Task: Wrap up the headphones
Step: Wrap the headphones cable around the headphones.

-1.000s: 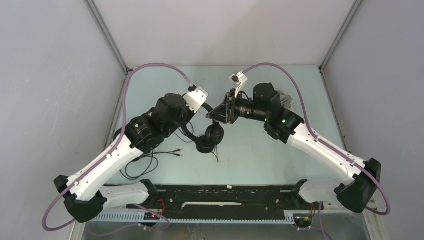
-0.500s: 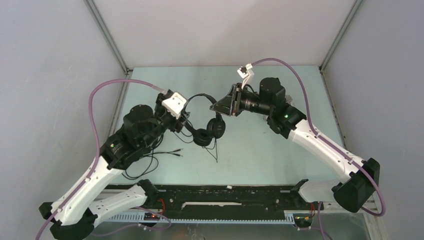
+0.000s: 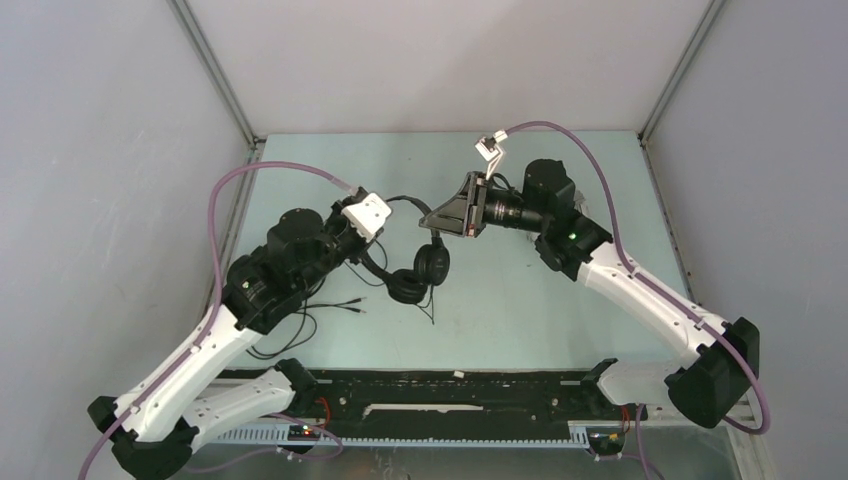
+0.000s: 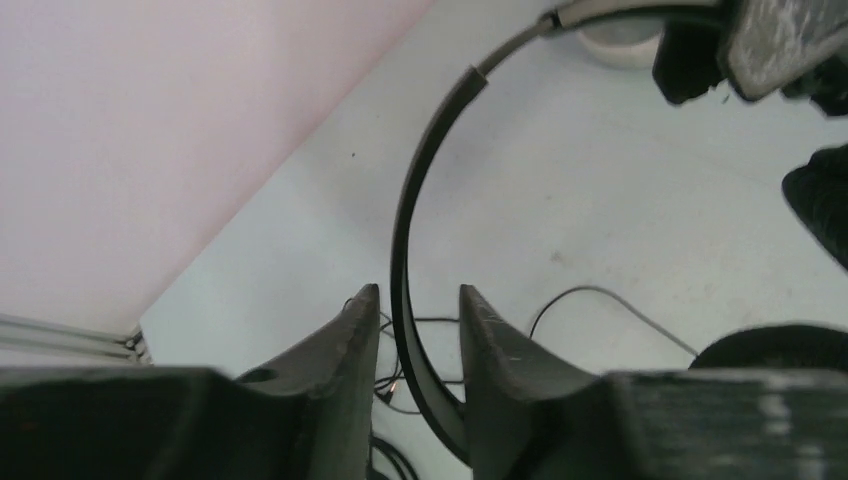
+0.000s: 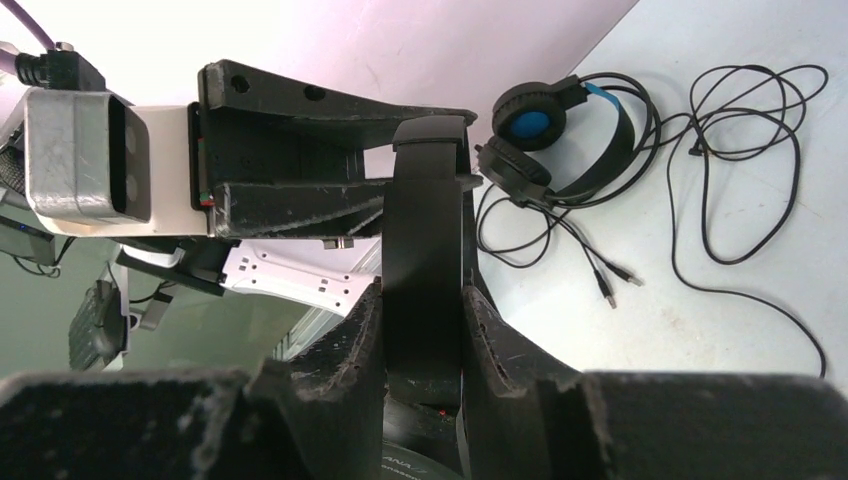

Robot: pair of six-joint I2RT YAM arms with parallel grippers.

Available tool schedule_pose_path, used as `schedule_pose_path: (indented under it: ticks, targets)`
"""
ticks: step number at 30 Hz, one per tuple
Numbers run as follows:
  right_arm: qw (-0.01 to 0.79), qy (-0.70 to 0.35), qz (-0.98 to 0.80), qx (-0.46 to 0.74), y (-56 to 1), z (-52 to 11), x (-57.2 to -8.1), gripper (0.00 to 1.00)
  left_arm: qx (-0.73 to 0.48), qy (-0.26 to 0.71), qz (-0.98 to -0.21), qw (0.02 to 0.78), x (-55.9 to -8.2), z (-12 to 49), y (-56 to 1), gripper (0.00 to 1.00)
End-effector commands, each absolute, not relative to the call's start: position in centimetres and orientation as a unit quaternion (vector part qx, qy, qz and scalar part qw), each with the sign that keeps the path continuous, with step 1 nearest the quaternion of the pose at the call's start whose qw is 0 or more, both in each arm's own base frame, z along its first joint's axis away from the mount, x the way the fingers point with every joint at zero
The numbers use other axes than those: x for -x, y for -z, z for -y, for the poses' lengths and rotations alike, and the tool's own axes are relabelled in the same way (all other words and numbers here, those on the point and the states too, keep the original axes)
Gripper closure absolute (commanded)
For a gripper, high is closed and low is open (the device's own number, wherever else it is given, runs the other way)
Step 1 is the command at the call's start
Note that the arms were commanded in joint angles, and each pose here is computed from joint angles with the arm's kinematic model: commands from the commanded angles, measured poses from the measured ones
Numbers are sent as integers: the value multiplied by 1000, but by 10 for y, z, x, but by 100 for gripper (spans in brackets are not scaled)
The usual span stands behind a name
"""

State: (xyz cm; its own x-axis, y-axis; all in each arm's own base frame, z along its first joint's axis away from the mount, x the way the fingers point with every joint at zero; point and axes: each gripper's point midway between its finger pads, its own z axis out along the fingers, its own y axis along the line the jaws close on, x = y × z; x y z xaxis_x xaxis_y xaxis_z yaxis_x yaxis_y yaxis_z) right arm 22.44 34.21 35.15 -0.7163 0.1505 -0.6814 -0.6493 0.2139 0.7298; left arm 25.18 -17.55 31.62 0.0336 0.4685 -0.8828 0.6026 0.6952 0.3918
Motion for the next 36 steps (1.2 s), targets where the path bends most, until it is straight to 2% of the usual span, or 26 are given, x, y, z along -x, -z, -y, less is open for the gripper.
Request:
schedule_pose_path:
  ticks: [1, 4, 10, 16, 17, 19, 20, 30, 34, 36]
  targets:
    - [348, -631, -665, 196, -382, -337, -213, 100, -391, 71, -655, 643, -251, 181, -341, 69]
    - [341, -626, -673, 196, -375, -338, -216, 100, -393, 76, -653, 643, -250, 183, -342, 82]
    - [327, -625, -680, 201, -365, -340, -217, 100, -390, 71, -657, 641, -251, 181, -340, 100]
    - [319, -628, -680, 202, -362, -341, -220, 100, -367, 61, -667, 646, -256, 175, -343, 100]
    - [317, -630, -679, 203, -362, -341, -219, 100, -363, 58, -668, 647, -258, 174, -343, 100]
    - [313, -638, -673, 205, -366, -342, -216, 100, -358, 54, -673, 645, -259, 172, -341, 83]
    - [312, -640, -672, 204, -368, -342, -216, 100, -358, 55, -674, 643, -259, 172, -340, 79]
    - [307, -653, -661, 207, -377, -341, -210, 100, -375, 64, -694, 611, -265, 178, -325, 69]
    - [305, -650, -664, 207, -374, -341, -211, 100, -373, 66, -690, 617, -265, 179, -328, 69]
    - [304, -647, -668, 207, -370, -342, -212, 100, -369, 67, -688, 621, -265, 177, -331, 66]
